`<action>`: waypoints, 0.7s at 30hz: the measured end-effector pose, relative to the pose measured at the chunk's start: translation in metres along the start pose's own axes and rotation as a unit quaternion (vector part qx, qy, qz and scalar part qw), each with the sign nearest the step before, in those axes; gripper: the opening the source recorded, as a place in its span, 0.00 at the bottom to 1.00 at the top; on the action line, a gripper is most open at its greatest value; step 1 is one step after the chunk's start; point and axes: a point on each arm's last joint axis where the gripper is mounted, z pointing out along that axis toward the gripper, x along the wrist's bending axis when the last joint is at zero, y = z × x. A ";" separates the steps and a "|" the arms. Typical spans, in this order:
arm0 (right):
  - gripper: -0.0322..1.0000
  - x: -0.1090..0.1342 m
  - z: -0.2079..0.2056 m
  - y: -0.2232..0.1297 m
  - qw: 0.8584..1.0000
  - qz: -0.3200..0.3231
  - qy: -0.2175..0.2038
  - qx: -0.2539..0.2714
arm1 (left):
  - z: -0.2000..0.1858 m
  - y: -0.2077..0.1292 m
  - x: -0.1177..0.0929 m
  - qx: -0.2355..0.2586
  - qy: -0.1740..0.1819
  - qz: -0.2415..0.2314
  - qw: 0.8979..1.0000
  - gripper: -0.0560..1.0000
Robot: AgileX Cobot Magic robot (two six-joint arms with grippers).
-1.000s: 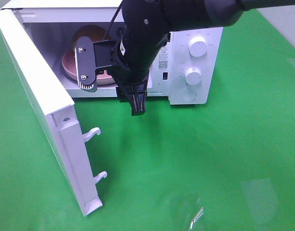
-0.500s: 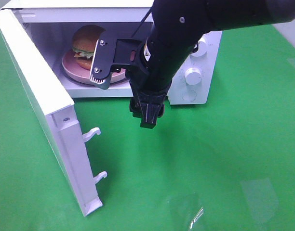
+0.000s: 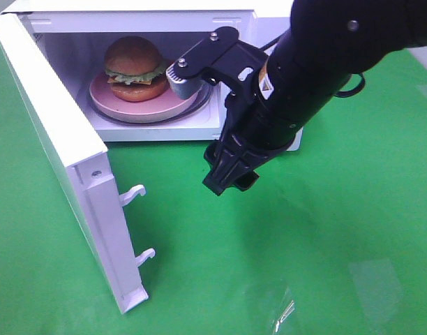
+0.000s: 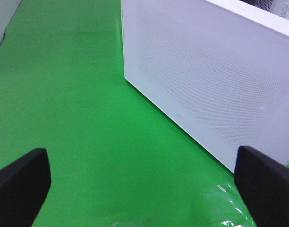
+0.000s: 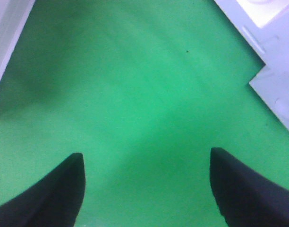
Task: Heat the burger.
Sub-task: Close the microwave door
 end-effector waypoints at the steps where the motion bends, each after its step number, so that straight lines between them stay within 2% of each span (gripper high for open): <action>1: 0.71 0.001 -0.005 -0.008 1.000 0.021 0.000 0.009 | 0.000 0.000 0.000 0.000 0.000 0.000 1.000 0.98; 10: 0.71 0.004 -0.028 -0.042 0.994 0.087 -0.001 0.063 | 0.000 0.000 0.000 0.000 0.000 0.000 1.000 0.98; 14: 0.71 0.004 -0.044 -0.053 0.991 0.115 -0.005 0.062 | 0.000 0.000 0.000 0.000 0.000 0.000 1.000 0.98; 21: 0.71 0.004 -0.070 -0.071 0.990 0.127 -0.009 0.054 | 0.000 0.000 0.000 0.000 0.000 0.000 1.000 0.98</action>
